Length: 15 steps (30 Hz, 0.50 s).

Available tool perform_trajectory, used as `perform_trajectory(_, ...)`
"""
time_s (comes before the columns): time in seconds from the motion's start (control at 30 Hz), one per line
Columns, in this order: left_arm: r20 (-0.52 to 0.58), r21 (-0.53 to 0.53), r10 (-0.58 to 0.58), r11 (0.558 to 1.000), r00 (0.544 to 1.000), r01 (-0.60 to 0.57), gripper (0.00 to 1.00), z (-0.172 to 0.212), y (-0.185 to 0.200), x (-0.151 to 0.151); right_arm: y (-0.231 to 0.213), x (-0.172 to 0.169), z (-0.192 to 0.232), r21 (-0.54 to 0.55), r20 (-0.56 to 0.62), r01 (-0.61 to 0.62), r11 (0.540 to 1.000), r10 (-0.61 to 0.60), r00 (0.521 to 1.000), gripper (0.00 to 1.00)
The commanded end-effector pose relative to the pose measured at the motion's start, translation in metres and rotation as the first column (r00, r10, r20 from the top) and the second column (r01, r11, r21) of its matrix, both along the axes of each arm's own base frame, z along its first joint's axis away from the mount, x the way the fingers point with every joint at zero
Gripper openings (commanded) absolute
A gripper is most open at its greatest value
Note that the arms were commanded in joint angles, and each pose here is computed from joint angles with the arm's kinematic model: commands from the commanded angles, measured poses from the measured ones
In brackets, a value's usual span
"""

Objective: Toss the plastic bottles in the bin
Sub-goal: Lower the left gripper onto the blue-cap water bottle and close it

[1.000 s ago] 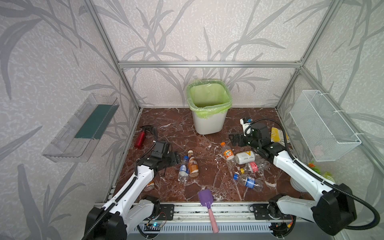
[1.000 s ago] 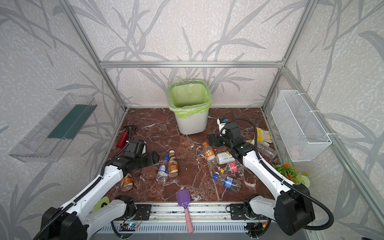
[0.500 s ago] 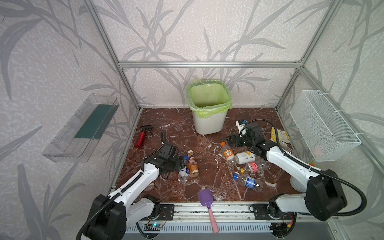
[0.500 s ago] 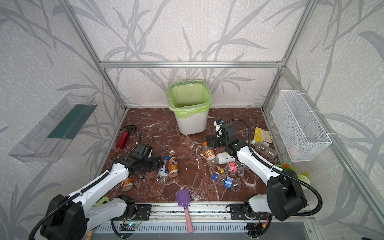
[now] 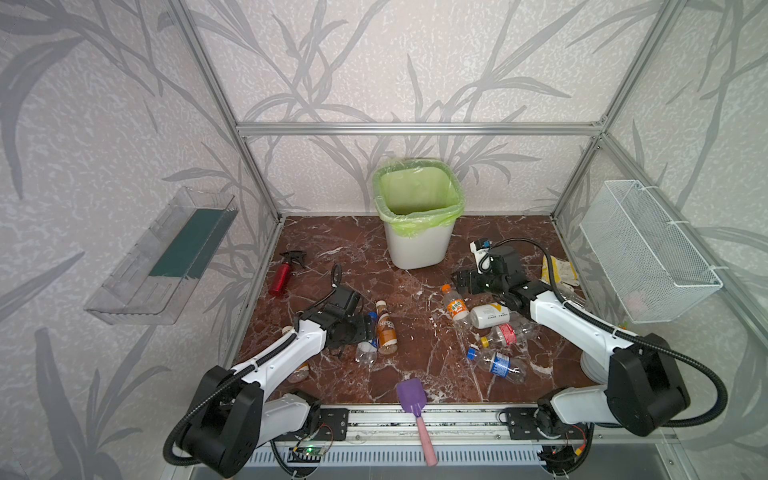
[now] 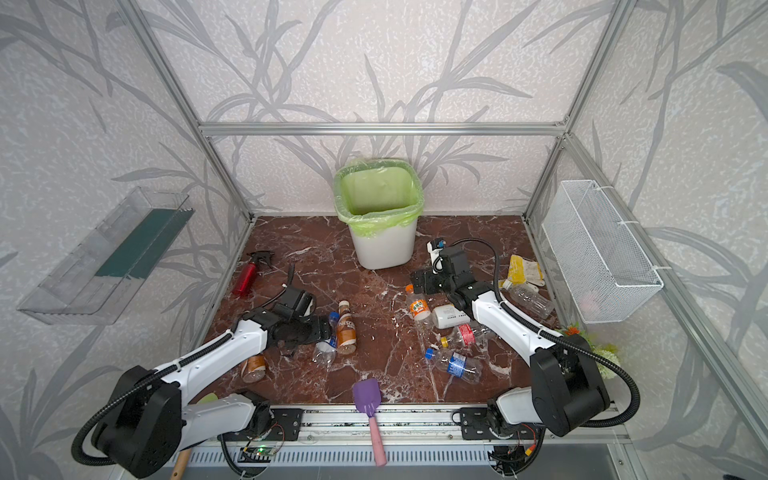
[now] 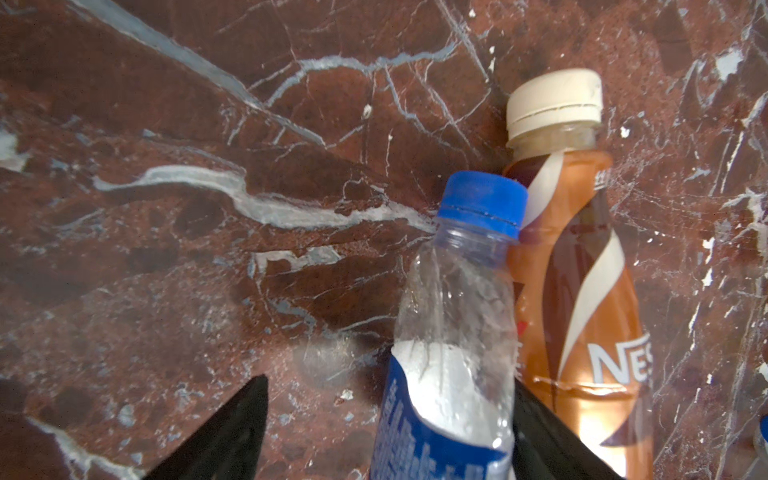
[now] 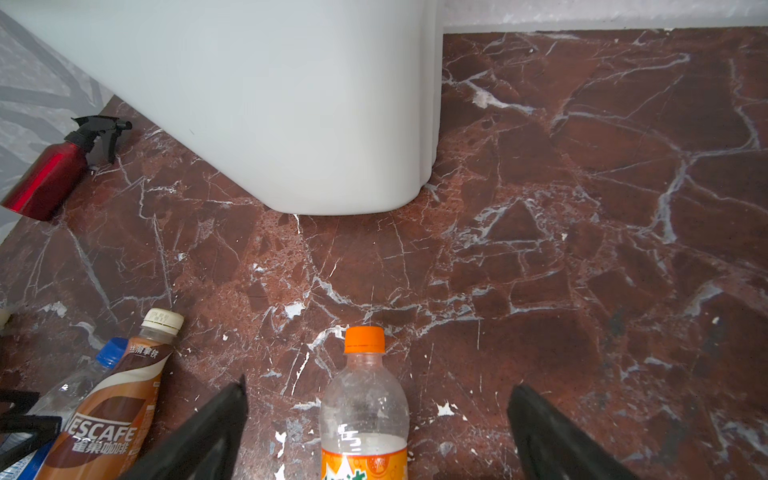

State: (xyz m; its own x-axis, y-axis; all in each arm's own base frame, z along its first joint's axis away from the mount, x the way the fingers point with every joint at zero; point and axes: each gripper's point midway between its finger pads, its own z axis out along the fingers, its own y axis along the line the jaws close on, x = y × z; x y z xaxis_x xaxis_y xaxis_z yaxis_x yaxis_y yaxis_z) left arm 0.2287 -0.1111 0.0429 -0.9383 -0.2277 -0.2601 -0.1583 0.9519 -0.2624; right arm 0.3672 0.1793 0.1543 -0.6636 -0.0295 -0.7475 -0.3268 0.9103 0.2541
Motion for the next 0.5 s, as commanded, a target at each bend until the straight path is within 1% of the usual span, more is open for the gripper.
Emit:
perform_trajectory(0.0, 0.009, -0.008, -0.013, 1.000, 1.000, 0.013, 0.85, 0.000, -0.007, 0.007, -0.001, 0.000, -0.002, 0.004, 0.004, 0.005, 1.000, -0.005, 1.000, 0.98)
perform_trajectory(0.2, 0.022, -0.047, -0.001, 0.999, 1.000, 0.002, 0.78, -0.004, -0.015, 0.012, -0.001, 0.000, -0.005, 0.012, -0.005, 0.009, 1.000, -0.009, 1.000, 0.98)
perform_trajectory(0.47, 0.025, -0.049, -0.002, 0.999, 1.000, 0.004, 0.68, -0.005, -0.017, 0.016, -0.001, 0.002, -0.006, 0.011, -0.004, 0.013, 1.000, -0.013, 1.000, 0.98)
